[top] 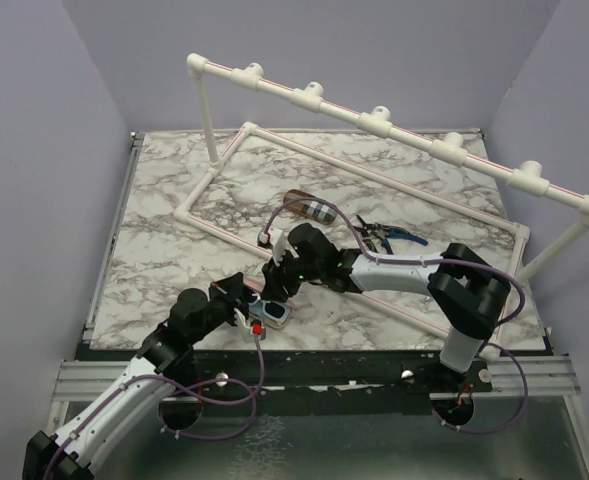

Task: Organize the sunglasses
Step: Close the sunglasses case at the center of the board.

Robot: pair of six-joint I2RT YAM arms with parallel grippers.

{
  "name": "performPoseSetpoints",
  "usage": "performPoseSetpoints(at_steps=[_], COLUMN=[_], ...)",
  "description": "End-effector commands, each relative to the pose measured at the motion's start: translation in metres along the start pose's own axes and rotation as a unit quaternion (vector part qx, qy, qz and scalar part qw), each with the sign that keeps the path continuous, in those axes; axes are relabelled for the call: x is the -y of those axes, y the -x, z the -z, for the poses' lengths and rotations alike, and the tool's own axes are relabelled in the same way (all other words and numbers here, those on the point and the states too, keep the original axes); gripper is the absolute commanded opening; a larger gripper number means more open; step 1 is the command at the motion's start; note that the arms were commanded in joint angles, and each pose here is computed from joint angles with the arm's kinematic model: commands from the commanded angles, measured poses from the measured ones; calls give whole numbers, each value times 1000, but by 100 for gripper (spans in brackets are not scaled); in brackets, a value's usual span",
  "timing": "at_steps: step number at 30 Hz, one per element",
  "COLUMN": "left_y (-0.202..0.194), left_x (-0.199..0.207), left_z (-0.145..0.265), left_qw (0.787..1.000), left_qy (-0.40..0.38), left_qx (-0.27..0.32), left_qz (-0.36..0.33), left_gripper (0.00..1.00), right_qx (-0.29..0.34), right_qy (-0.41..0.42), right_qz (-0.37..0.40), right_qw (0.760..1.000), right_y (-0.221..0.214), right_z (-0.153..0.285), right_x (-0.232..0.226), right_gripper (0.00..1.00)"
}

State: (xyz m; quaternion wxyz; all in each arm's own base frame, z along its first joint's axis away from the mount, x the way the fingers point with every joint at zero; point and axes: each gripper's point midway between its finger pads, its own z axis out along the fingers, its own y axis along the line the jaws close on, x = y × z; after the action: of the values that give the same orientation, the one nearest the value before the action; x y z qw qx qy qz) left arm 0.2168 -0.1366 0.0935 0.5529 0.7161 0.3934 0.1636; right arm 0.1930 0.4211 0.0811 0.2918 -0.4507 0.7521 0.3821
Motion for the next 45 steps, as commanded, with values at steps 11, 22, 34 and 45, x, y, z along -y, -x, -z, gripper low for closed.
performPoseSetpoints(at_steps=[11,22,34,45], left_y=[-10,-14,-14,-19], left_x=[126,120,103,87], left_z=[5,4,0,-2], left_qw=[983,985,990,994], left_qy=[-185,-171,-136,-106], left_qx=[4,-6,-7,-24], left_qz=[-18,-21,-29,-28], left_gripper=[0,0,2,39], right_qx=[34,40,35,37], right_qy=[-3,-71,-124,-152], right_qz=[-10,-20,6,23], right_qw=[999,996,992,987], right_y=[1,5,10,6], right_z=[2,9,14,20], right_x=[-37,-23,-14,-3], right_gripper=[46,27,1,1])
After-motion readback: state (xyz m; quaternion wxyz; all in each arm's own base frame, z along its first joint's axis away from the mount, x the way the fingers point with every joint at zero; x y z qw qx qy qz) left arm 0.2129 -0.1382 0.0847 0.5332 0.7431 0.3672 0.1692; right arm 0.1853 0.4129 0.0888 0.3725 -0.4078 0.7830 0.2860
